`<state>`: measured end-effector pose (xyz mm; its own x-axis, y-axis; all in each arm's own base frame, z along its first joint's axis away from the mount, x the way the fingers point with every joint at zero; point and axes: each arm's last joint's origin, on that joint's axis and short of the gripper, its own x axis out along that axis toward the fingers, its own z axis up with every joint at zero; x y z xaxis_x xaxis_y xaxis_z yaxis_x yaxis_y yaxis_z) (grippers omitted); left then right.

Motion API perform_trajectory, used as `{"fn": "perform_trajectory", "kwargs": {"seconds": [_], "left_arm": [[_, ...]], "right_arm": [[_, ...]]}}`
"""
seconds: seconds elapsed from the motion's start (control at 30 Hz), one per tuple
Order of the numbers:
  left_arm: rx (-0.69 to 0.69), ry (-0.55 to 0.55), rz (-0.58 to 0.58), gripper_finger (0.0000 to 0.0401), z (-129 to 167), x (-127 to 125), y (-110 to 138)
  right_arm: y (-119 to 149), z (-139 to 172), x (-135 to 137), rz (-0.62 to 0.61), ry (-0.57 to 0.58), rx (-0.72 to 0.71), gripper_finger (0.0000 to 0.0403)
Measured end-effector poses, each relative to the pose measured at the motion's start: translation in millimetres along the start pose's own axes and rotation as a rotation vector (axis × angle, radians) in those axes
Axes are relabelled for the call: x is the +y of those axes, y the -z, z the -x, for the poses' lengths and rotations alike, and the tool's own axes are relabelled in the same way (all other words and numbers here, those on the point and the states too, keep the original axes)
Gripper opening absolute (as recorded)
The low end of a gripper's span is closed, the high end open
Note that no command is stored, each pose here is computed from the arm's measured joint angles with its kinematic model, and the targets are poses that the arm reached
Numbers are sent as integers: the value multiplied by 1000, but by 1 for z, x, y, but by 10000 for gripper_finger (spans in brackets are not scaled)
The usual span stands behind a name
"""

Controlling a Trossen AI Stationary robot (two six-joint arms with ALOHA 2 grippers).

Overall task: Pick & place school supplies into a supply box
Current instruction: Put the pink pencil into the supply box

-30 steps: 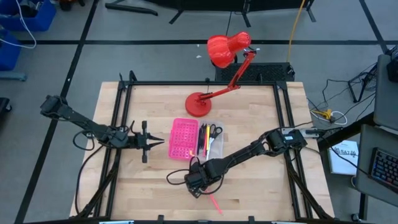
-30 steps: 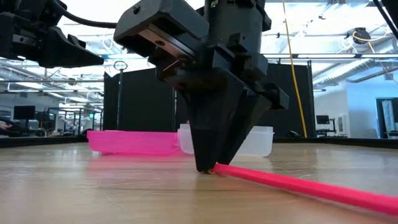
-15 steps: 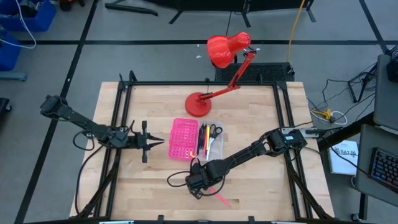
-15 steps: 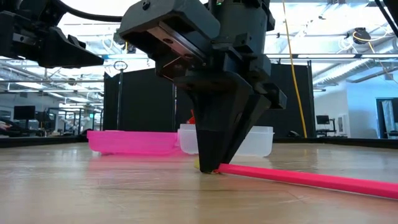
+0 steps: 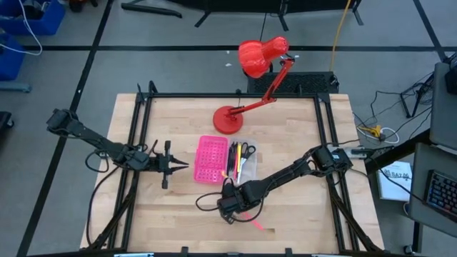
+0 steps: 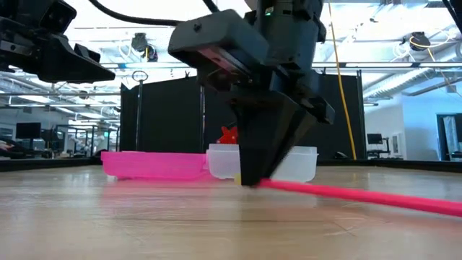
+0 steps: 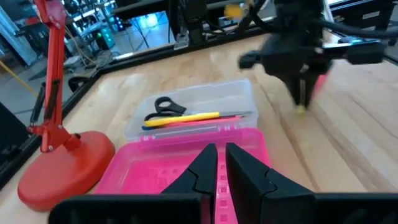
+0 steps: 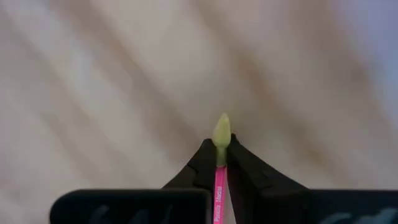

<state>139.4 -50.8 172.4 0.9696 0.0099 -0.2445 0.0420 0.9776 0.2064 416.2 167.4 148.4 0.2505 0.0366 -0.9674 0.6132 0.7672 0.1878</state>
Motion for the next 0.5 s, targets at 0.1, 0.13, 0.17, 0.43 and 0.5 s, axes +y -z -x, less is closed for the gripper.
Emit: {"fn": "perform_trajectory", "kwargs": {"seconds": [0.1,0.13,0.17,0.43,0.5], "left_arm": [[8,4,12,42,0,0,1],[11,4,17,42,0,0,1],[12,4,21,42,0,0,1],[40,5,35,42,0,0,4],[51,6,35,42,0,-1,5]], "right_arm": [[-2,5,0,-8,-12,-15,12],[-2,5,1,-12,-17,-12,11],[-2,5,1,-14,-24,0,10],[0,19,11,-53,-155,46,10],[1,29,10,-69,-159,56,10]]}}
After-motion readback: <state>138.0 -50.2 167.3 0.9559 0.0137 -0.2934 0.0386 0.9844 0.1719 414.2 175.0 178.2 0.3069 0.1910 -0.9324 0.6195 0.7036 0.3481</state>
